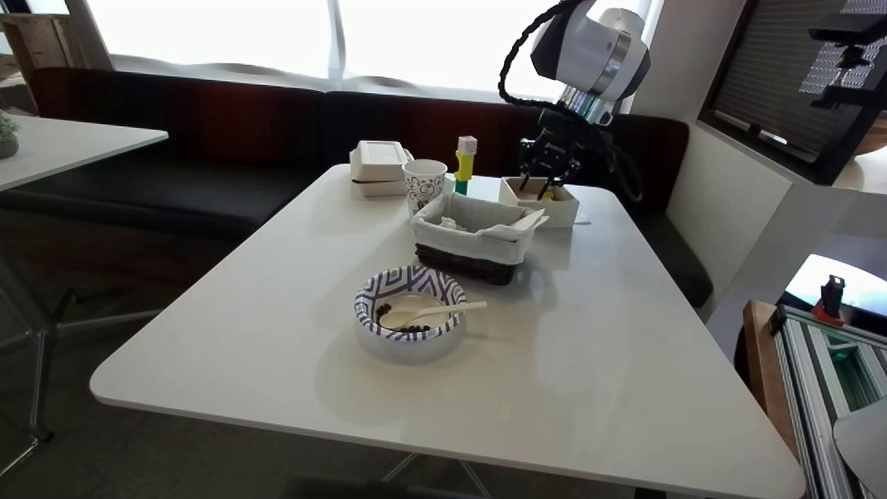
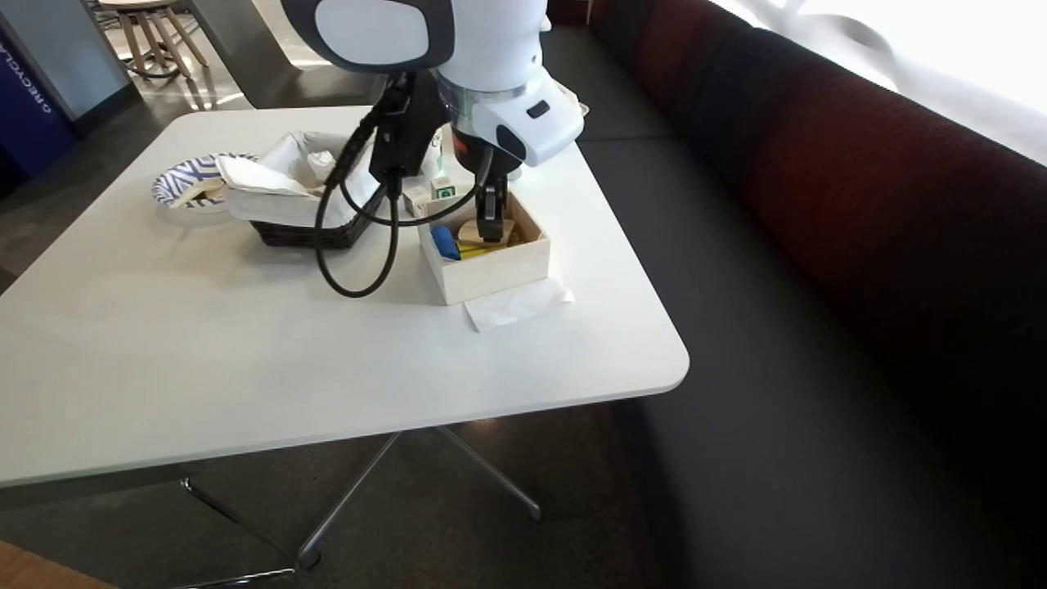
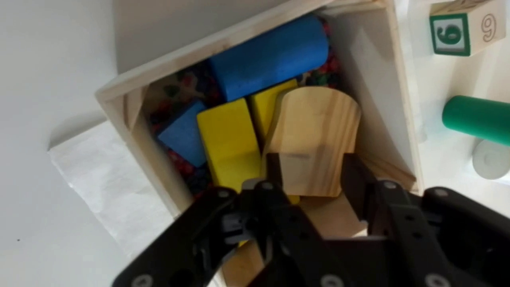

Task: Remove the wooden block from the box and put it in the black and white bowl.

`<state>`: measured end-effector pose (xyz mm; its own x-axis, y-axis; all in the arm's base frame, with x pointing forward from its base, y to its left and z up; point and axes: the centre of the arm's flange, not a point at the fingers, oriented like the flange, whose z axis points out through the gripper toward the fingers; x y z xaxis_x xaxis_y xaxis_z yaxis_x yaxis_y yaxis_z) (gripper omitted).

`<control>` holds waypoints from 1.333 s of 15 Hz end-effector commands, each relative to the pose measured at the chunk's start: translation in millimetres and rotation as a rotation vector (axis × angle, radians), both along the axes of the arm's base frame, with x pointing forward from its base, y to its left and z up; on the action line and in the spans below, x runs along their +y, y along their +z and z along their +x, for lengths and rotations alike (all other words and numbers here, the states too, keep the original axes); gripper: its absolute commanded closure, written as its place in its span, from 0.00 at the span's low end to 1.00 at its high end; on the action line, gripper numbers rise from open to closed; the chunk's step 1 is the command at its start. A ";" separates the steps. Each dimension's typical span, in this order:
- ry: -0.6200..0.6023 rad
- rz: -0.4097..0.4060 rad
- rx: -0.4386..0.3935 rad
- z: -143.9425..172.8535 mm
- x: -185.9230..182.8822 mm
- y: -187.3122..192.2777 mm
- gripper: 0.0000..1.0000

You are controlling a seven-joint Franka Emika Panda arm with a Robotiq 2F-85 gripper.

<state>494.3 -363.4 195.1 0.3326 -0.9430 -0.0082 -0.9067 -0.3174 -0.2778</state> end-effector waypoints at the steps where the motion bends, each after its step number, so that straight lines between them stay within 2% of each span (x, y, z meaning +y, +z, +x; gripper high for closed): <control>1: -0.019 0.013 0.042 2.5 -0.7 1.3 0.59; 10: -0.029 0.004 0.060 0.8 6.8 19.5 0.59; 14: -0.048 0.014 0.105 2.7 5.1 8.3 0.56; 20: -0.071 0.030 0.137 3.5 2.5 -2.8 0.58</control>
<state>493.8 -359.5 197.9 0.2734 -0.9603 -0.0552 -0.9471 -0.2587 -0.1898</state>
